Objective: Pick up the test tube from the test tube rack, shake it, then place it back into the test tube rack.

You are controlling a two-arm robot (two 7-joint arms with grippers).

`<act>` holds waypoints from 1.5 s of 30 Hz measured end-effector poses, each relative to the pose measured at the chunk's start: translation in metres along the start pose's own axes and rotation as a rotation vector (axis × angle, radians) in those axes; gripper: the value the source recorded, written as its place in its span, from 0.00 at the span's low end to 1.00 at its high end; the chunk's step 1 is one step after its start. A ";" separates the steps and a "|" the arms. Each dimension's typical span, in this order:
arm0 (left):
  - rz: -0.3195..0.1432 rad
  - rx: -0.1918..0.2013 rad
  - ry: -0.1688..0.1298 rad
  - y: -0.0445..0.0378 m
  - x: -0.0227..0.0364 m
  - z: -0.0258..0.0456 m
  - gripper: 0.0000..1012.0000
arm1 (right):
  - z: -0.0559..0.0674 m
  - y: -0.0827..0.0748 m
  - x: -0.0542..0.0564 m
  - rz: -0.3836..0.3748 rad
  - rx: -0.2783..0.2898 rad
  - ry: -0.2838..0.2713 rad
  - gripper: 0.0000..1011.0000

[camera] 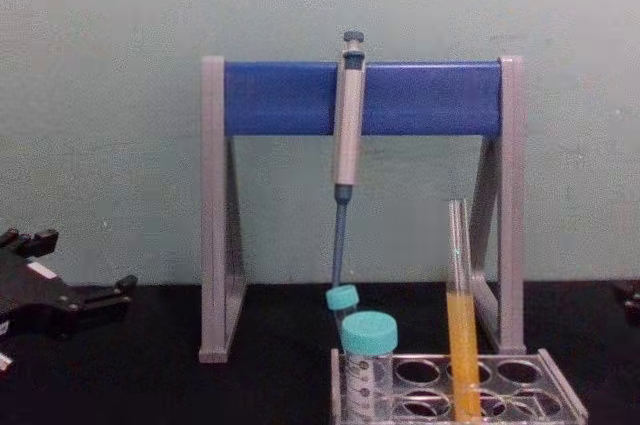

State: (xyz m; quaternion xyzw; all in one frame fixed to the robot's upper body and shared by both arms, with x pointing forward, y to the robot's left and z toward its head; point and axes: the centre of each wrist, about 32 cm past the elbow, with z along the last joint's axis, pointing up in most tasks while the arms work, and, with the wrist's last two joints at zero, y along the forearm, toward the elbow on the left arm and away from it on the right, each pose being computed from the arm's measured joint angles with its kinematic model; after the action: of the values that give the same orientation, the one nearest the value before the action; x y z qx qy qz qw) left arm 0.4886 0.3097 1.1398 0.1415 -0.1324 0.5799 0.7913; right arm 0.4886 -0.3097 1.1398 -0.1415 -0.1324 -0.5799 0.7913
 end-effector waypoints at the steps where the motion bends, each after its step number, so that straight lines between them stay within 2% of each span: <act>1: 0.000 0.000 0.000 0.0000 0.0000 0.0000 0.99 | 0.000 0.000 0.000 0.000 0.000 0.000 0.99; 9: 0.000 0.000 0.000 0.0000 0.0000 0.0000 0.99 | 0.002 -0.002 0.000 0.015 0.004 0.008 0.99; 14: 0.000 0.000 0.000 0.0000 0.0000 0.0000 0.99 | 0.006 -0.008 0.000 0.050 0.001 0.043 0.99; 22: 0.000 0.000 0.000 0.0000 0.0000 0.0000 0.99 | 0.017 -0.022 -0.003 0.179 -0.013 0.167 0.99; 28: 0.000 0.000 0.000 0.0000 0.0000 0.0000 0.99 | 0.025 -0.028 -0.006 0.250 -0.009 0.234 0.99; 33: 0.000 0.000 0.000 0.0000 0.0000 0.0000 0.99 | 0.032 -0.028 -0.009 0.320 -0.011 0.282 0.99; 45: 0.000 0.000 0.000 0.0000 0.0000 0.0000 0.99 | 0.045 -0.014 -0.015 0.464 -0.031 0.326 0.99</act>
State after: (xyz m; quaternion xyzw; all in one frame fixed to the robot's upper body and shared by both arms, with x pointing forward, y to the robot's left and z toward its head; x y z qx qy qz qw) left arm 0.4886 0.3097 1.1398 0.1415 -0.1324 0.5799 0.7913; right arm 0.4685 -0.2836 1.1764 -0.0848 0.0413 -0.4004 0.9115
